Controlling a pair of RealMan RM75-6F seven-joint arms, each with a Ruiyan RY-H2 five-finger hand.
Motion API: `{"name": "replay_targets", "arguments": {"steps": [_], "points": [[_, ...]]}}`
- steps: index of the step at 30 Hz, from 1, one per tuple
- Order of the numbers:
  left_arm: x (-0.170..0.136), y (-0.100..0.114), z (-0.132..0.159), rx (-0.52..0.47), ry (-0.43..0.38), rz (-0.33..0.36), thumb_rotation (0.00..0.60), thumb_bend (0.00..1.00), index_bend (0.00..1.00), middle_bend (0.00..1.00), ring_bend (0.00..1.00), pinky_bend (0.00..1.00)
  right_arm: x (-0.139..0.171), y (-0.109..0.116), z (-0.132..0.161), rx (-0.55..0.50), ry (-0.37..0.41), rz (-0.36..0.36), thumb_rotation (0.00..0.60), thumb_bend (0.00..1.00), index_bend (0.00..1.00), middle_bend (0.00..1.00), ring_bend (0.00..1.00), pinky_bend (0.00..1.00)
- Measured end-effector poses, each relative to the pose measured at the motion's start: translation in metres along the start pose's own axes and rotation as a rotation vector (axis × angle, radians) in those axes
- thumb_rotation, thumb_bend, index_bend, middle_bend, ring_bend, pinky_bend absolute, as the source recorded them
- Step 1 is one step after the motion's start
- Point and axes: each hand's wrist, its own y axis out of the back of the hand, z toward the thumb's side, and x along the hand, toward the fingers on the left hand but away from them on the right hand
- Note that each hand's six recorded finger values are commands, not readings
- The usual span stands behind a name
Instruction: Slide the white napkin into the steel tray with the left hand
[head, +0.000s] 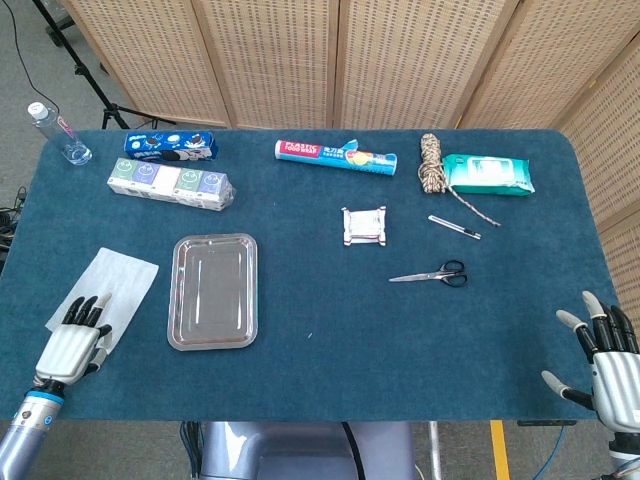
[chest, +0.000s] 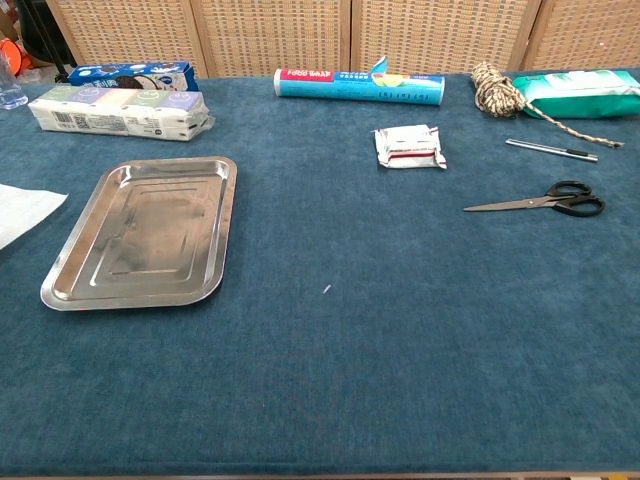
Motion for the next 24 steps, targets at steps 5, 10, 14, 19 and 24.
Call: {"name": "replay_targets", "arguments": {"steps": [5, 10, 14, 19, 24], "points": [[0.001, 0.004, -0.001, -0.002, 0.003, 0.016, 0.600, 0.43, 0.76, 0.00, 0.00, 0.00, 0.000, 0.000, 0.000, -0.001, 0.001, 0.000, 0.600, 0.05, 0.21, 0.00, 0.00, 0.00], [0.002, 0.012, -0.001, -0.001, 0.004, 0.039, 0.600, 0.43, 0.76, 0.00, 0.00, 0.00, 0.000, 0.000, 0.000, 0.000, 0.002, 0.000, 0.600, 0.05, 0.21, 0.00, 0.00, 0.00], [0.006, 0.025, -0.003, -0.008, 0.012, 0.076, 0.600, 0.43, 0.76, 0.00, 0.00, 0.00, 0.000, 0.000, 0.000, -0.001, 0.001, 0.001, 0.600, 0.05, 0.21, 0.00, 0.00, 0.00], [0.011, 0.042, -0.002, -0.011, 0.013, 0.113, 0.600, 0.43, 0.76, 0.00, 0.00, 0.00, 0.000, -0.001, 0.001, 0.001, 0.002, 0.002, 0.600, 0.05, 0.21, 0.00, 0.00, 0.00], [0.017, 0.058, 0.003, -0.015, 0.009, 0.152, 0.600, 0.43, 0.76, 0.00, 0.00, 0.00, 0.000, 0.000, 0.001, 0.000, 0.002, 0.001, 0.600, 0.05, 0.21, 0.00, 0.00, 0.00]]}}
